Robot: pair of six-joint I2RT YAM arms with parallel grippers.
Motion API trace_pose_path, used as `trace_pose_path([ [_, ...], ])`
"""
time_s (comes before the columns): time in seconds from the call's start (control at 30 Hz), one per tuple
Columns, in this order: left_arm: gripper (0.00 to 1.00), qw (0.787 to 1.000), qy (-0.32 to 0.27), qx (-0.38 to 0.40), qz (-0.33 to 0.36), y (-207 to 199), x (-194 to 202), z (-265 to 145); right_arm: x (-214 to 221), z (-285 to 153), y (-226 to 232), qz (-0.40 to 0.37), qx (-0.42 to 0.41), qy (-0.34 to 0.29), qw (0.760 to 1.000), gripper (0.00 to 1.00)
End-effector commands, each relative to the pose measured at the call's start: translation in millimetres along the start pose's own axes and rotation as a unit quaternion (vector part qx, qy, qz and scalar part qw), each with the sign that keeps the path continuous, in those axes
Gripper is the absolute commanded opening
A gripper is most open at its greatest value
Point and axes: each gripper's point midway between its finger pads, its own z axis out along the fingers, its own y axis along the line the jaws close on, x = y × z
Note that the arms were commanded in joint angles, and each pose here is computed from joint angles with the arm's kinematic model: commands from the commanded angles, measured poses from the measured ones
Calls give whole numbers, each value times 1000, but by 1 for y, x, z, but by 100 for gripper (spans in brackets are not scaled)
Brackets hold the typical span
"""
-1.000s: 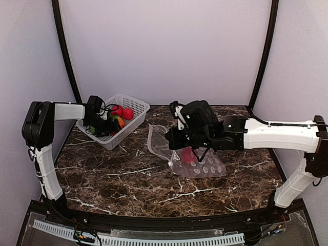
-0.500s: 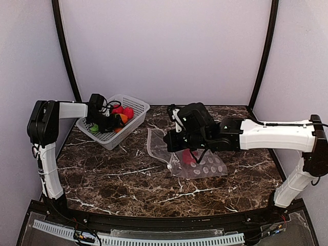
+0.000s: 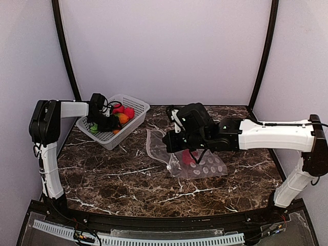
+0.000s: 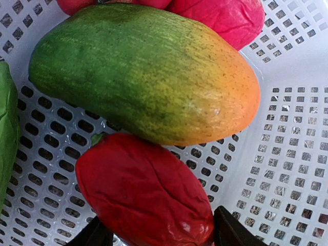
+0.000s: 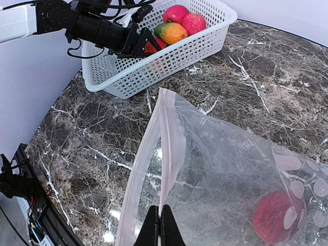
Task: Place the food in the zip-top bag and seal the zipper
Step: Pick up the fake fruit from the bin.
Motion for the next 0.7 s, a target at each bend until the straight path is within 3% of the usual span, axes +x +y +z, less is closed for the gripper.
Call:
trace_pose_path([
  [0.0, 60, 1000, 6, -13, 20, 3, -4, -8, -9, -3, 2, 16, -9, -15, 1000, 0],
  [0.17, 53, 1000, 8, -14, 25, 1, -5, -12, -9, -5, -1, 19, -5, -17, 1000, 0],
  [0.43, 52, 1000, -2, -7, 27, -5, -11, -23, -10, -5, 1, 18, -6, -18, 1000, 0],
  [0.67, 51, 997, -64, -9, 44, -19, -34, -67, -11, -7, -1, 19, -3, -22, 1000, 0],
])
